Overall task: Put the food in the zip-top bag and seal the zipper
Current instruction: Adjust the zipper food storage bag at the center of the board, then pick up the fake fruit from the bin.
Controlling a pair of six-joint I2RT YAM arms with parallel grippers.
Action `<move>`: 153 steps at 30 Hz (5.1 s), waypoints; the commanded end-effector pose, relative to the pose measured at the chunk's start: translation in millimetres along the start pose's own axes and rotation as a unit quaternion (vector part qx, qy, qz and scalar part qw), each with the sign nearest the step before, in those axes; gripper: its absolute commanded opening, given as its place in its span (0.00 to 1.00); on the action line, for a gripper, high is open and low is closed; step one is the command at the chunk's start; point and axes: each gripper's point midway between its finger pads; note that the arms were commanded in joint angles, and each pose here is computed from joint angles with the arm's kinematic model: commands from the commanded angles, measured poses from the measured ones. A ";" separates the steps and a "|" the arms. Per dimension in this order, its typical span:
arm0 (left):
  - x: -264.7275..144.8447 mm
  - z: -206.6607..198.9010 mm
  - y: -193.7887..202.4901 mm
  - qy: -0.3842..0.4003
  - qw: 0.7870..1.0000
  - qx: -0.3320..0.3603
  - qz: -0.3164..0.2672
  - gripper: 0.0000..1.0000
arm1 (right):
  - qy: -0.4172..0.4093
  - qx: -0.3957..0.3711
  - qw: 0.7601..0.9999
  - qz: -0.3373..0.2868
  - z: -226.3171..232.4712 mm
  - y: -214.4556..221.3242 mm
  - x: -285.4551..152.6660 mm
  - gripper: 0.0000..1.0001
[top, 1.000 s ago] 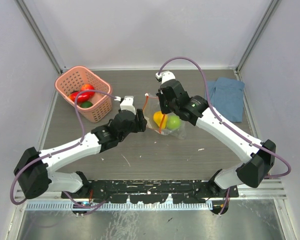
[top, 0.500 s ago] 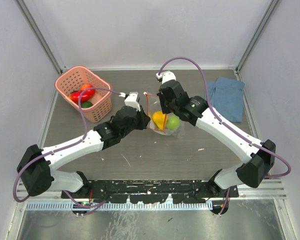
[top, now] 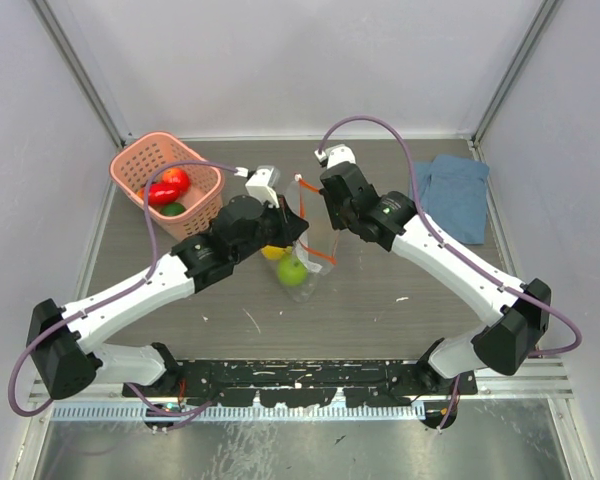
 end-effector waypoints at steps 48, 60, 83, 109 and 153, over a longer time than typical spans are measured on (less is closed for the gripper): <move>-11.5 11.1 -38.2 -0.053 0.995 0.078 -0.023 0.23 | 0.064 0.021 0.995 -0.066 -40.2 -33.8 -24.5 0.00; -41.3 28.2 -78.5 -0.089 0.990 0.096 -0.051 0.54 | 0.078 0.025 0.994 -0.068 -47.4 -33.9 -25.2 0.00; -83.6 197.5 -207.2 -0.345 0.925 0.075 -0.140 0.78 | 0.064 0.022 0.995 -0.079 -45.0 -30.7 -28.2 0.00; -52.8 408.3 -231.3 -0.539 0.841 0.045 0.001 0.97 | 0.040 0.012 0.996 -0.080 -33.0 -26.7 -18.9 0.00; -69.4 384.8 -204.0 -0.509 0.856 0.003 0.092 0.95 | 0.040 0.017 0.995 -0.090 -35.7 -28.3 -24.1 0.00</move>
Point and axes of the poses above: each gripper's point midway between its finger pads, its own x axis out along the fingers, its own z axis along the line the jaws close on, y = z × x, and after that the axes turned 11 degrees about -x, right-handed
